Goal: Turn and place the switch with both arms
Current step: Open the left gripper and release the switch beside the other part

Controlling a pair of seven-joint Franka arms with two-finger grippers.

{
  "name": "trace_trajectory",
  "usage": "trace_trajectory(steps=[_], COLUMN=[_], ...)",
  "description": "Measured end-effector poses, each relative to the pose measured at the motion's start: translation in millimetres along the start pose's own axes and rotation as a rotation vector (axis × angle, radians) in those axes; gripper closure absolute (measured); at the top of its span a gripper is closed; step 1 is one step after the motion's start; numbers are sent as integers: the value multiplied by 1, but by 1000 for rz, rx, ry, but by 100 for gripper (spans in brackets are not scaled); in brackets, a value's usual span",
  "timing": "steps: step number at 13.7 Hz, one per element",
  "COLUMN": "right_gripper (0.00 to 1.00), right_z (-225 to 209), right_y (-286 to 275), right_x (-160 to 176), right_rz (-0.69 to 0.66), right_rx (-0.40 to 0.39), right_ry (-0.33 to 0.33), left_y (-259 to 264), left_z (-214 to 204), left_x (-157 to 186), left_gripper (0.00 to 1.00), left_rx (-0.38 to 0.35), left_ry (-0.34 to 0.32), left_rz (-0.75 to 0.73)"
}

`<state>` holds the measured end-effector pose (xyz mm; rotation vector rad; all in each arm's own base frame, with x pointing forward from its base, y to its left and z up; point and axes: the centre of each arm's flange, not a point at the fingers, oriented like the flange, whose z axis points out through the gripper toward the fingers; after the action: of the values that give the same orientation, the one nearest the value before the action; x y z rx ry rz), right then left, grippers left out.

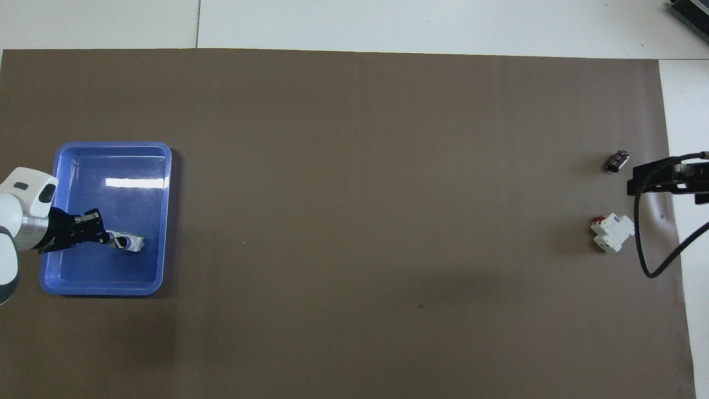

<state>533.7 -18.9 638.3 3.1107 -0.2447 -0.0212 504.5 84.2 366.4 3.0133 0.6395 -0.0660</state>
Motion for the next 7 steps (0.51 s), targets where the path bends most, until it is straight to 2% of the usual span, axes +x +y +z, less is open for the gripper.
trace_trajectory(steps=[2, 3, 4, 6, 7], right_gripper=[0, 0, 0, 0, 0], right_z=[0, 0, 0, 0, 0], right_y=[0, 0, 0, 0, 0], right_x=[0, 0, 0, 0, 0], right_rz=[0, 0, 0, 0, 0], right_rx=[0, 0, 0, 0, 0], right_ry=[0, 0, 0, 0, 0], left_y=[0, 0, 0, 0, 0], left_z=[0, 0, -1, -4, -6], left_x=[-1, -1, -1, 0, 1], left_gripper=[90, 85, 85, 68, 56], left_rx=[1, 1, 1, 0, -1], left_ry=[-5, -7, -6, 0, 3], left_rz=[3, 3, 3, 4, 5])
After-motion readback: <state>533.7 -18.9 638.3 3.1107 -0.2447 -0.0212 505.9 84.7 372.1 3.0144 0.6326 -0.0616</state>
